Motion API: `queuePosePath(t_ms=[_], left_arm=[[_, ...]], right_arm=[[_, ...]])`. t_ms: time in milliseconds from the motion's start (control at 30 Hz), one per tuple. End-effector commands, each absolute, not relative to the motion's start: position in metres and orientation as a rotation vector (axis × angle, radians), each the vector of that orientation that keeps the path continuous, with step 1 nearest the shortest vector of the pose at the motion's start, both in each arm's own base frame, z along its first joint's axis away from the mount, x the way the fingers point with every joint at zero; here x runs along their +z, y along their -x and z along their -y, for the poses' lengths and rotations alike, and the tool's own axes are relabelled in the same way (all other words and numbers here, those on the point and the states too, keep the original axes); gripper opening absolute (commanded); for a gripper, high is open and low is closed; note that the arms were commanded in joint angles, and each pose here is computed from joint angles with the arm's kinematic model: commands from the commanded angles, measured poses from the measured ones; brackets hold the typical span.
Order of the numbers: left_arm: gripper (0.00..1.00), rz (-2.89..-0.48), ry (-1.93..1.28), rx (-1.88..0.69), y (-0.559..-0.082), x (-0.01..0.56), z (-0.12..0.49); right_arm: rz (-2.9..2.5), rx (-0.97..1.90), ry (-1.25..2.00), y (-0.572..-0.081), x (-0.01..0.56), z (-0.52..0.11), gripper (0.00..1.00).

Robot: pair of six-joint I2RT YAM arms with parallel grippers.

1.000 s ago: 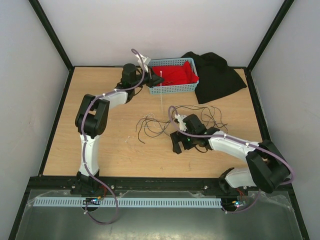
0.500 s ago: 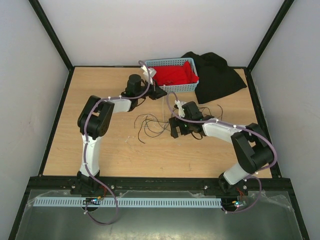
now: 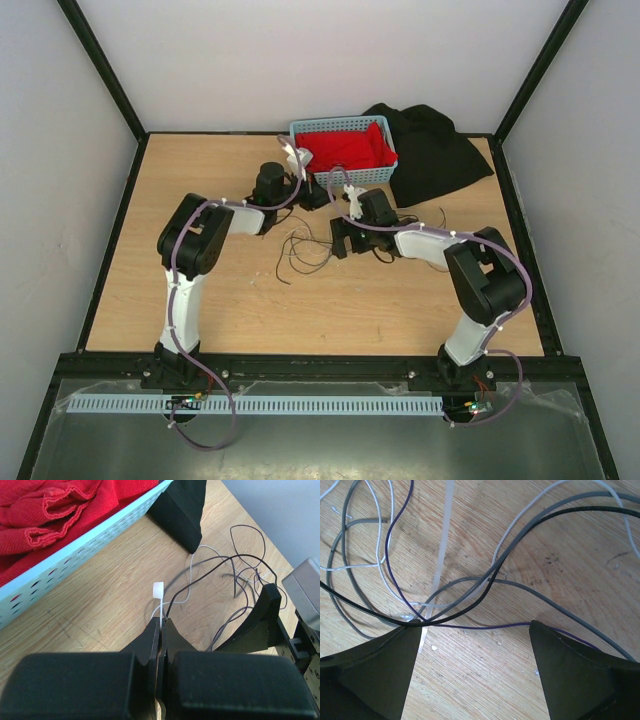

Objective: Zip-tie the wires
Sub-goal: Adjust the cable at the center of the board.

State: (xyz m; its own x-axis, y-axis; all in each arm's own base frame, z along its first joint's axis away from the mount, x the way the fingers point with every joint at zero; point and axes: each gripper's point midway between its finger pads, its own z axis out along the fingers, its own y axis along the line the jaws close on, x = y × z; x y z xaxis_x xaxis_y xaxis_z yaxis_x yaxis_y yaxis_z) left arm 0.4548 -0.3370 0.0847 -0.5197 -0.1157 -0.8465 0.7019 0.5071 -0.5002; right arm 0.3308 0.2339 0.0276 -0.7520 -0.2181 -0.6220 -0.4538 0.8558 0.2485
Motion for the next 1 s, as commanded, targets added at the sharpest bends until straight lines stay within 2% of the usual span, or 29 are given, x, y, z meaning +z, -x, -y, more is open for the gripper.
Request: queuePosePath(t_ms=[0,233,433,700,967], left_arm=[[0.00,-1.762,-0.497,-1.141,-0.455,0.104,0.344],[0.00,-1.779,-0.485,-1.134,-0.448,0.101,0.341],[0.00,-1.826,-0.464,-1.134,-0.435,0.089,0.339],[0.00,-1.871,-0.453,-1.171,-0.419,0.077,0.344],[0.00,-1.901,-0.470,-1.223,-0.402,0.071,0.347]], right_arm=[[-2.419,0.597,0.490,-0.330,0.031,-0.244,0.99],[-2.302,0.599,0.507,-0.320,0.073,-0.235,0.99],[-2.348,0.685,0.563,-0.281,0.069,-0.229,1.00],[-2.372,0.803,0.612,-0.242,0.062,-0.226,0.92],[-2.419,0.890,0.610,-0.225,0.043,-0.229,0.85]])
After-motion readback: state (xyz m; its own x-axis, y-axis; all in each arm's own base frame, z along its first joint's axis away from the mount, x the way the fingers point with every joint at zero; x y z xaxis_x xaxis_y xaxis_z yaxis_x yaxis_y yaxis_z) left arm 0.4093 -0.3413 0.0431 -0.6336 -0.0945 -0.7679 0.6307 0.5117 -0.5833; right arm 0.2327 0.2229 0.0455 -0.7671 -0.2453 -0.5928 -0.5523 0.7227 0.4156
